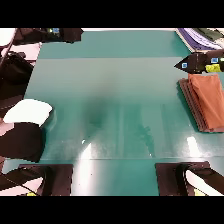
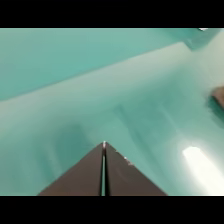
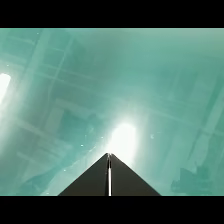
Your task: Fold the shirts.
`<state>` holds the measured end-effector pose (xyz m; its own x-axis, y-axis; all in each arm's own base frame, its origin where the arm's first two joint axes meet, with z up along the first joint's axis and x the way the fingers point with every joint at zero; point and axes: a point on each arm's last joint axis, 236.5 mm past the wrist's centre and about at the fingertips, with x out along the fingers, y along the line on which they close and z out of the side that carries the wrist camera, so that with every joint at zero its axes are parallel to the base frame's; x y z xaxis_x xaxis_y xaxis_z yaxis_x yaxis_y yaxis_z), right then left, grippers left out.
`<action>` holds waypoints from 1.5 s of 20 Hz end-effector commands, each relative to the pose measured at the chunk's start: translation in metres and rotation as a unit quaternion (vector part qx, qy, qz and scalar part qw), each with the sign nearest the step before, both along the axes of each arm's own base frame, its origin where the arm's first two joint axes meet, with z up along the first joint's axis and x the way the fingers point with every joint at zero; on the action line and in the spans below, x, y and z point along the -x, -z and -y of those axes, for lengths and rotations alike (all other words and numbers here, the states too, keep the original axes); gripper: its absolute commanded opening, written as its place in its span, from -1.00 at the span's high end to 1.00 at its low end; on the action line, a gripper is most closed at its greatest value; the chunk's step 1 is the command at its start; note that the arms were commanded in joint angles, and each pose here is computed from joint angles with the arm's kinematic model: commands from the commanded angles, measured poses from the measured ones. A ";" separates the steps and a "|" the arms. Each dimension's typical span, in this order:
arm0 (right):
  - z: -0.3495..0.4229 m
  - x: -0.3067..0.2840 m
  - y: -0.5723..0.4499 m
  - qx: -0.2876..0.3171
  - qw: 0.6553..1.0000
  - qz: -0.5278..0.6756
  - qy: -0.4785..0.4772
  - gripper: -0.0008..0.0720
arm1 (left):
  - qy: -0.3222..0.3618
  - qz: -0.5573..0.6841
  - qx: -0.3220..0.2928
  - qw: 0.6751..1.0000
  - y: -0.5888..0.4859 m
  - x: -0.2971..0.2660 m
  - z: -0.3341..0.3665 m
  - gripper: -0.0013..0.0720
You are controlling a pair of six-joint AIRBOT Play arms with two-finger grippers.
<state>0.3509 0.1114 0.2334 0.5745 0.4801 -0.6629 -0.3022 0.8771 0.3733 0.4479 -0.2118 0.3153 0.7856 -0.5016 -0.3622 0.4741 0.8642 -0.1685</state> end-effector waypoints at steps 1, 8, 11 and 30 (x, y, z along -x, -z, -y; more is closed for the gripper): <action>0.000 0.003 0.002 0.002 1.000 -0.006 -0.003 0.93 | -0.080 -0.056 -0.095 0.991 0.027 0.008 -0.077 0.89; -0.001 0.004 0.003 0.003 1.000 -0.010 -0.005 0.93 | -0.249 -0.276 -0.156 0.915 0.156 0.070 -0.252 0.88; -0.001 0.004 0.004 0.003 1.000 -0.011 -0.005 0.93 | -0.278 -0.364 -0.148 0.876 0.249 0.097 -0.284 -0.95; -0.003 -0.004 -0.076 -0.054 0.989 0.136 0.034 0.93 | -0.252 -0.043 -0.069 0.964 0.028 0.071 -0.219 0.90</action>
